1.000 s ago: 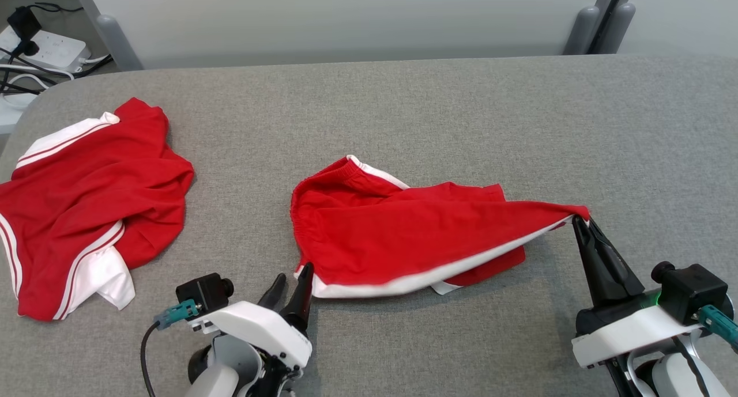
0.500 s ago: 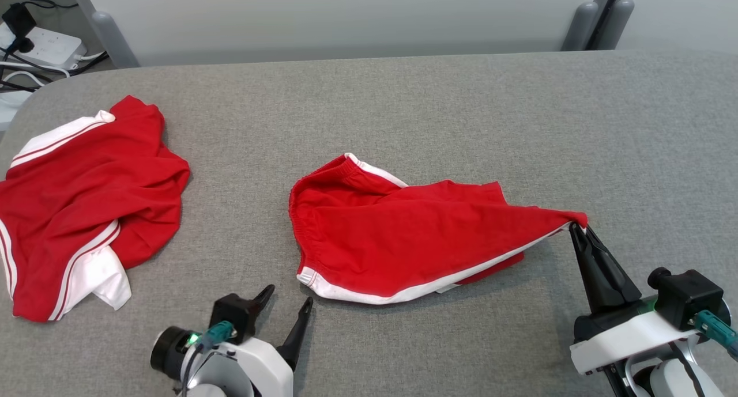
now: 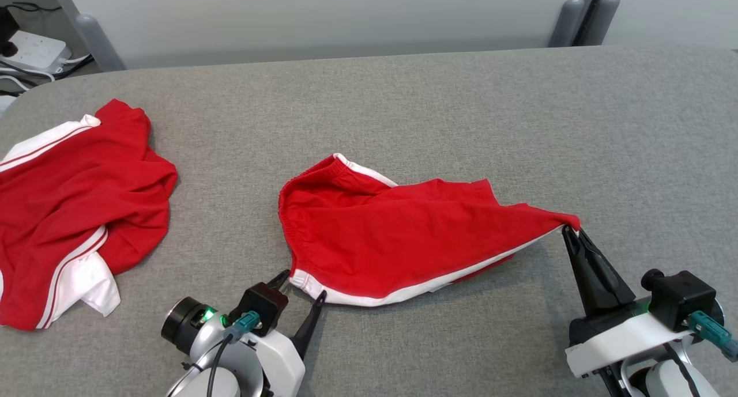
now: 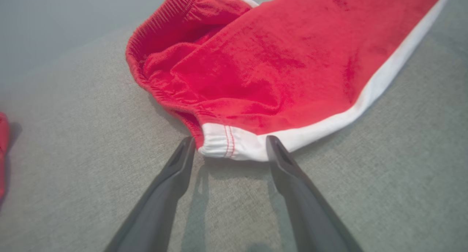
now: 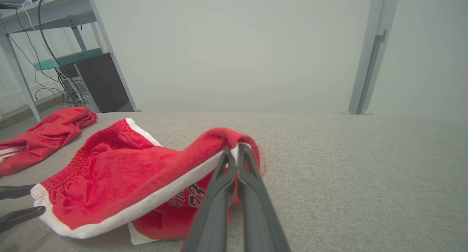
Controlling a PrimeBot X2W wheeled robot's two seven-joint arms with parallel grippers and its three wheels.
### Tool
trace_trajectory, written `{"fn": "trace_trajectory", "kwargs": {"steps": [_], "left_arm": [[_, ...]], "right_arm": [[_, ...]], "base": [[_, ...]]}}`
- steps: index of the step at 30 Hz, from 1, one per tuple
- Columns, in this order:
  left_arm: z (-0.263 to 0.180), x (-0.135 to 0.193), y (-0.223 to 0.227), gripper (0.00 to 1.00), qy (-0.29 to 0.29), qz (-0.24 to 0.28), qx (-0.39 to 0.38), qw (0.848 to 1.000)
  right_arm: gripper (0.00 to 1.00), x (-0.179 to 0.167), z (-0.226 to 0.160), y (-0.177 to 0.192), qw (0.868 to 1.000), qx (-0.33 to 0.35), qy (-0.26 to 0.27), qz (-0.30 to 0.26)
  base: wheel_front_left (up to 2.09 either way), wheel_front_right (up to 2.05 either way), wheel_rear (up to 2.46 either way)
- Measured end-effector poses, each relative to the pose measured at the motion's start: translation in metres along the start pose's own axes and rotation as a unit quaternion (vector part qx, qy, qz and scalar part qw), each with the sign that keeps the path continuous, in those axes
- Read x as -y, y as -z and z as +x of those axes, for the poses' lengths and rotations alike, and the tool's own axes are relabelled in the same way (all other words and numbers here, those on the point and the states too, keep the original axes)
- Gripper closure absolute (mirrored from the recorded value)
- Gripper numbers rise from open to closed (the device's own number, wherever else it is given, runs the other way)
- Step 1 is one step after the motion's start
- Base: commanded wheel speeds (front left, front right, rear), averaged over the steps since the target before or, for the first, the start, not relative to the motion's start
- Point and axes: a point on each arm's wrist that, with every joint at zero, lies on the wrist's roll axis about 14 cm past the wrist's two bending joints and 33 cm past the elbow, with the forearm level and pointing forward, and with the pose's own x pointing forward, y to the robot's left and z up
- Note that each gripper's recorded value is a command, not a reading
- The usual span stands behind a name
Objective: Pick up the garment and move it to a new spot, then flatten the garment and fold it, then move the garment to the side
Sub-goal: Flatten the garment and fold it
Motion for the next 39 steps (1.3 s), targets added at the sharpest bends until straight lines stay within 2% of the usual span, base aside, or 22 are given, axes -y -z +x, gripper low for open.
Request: {"fn": "trace_trajectory", "kwargs": {"steps": [3, 4, 5, 7, 21, 27, 33, 39], "left_arm": [[0.001, 0.004, 0.003, 0.0, 0.009, 0.001, -0.007, 1.0], [0.001, 0.004, 0.003, 0.05, 0.009, 0.001, -0.007, 1.0], [0.002, 0.006, 0.004, 0.52, 0.016, 0.0, -0.008, 1.0], [0.002, 0.007, 0.005, 1.0, 0.017, -0.001, -0.012, 1.0], [0.003, 0.009, -0.003, 1.0, 0.028, -0.013, -0.004, 1.0], [-0.001, 0.006, -0.025, 1.0, 0.024, -0.031, 0.035, 0.999], [-0.008, -0.002, -0.067, 1.0, 0.016, -0.079, 0.106, 0.991], [-0.025, -0.016, -0.113, 1.0, 0.01, -0.149, 0.186, 0.971]], "right_arm": [[1.0, 0.001, -0.001, 0.0, 1.0, 0.0, 0.002, 0.0], [1.0, 0.001, -0.001, 0.0, 1.0, 0.0, 0.002, 0.0], [1.0, 0.002, -0.001, 0.001, 1.0, -0.001, 0.003, 0.0], [1.0, 0.003, -0.001, 0.001, 1.0, -0.001, 0.004, 0.0], [1.0, 0.002, 0.002, -0.007, 1.0, 0.01, 0.002, 0.0], [1.0, -0.001, 0.002, -0.016, 1.0, 0.023, -0.001, -0.001], [1.0, 0.003, 0.003, -0.036, 0.999, 0.052, 0.002, -0.013], [1.0, 0.006, 0.006, -0.079, 0.993, 0.11, -0.003, -0.036]], "base": [[0.0, 0.0, 0.0], [0.0, 0.0, 0.0], [0.0, 0.0, 0.0], [0.0, 0.0, 0.0], [0.0, 0.0, 0.0], [0.0, 0.0, 0.0], [0.0, 0.0, 0.0], [0.0, 0.0, 0.0]]}}
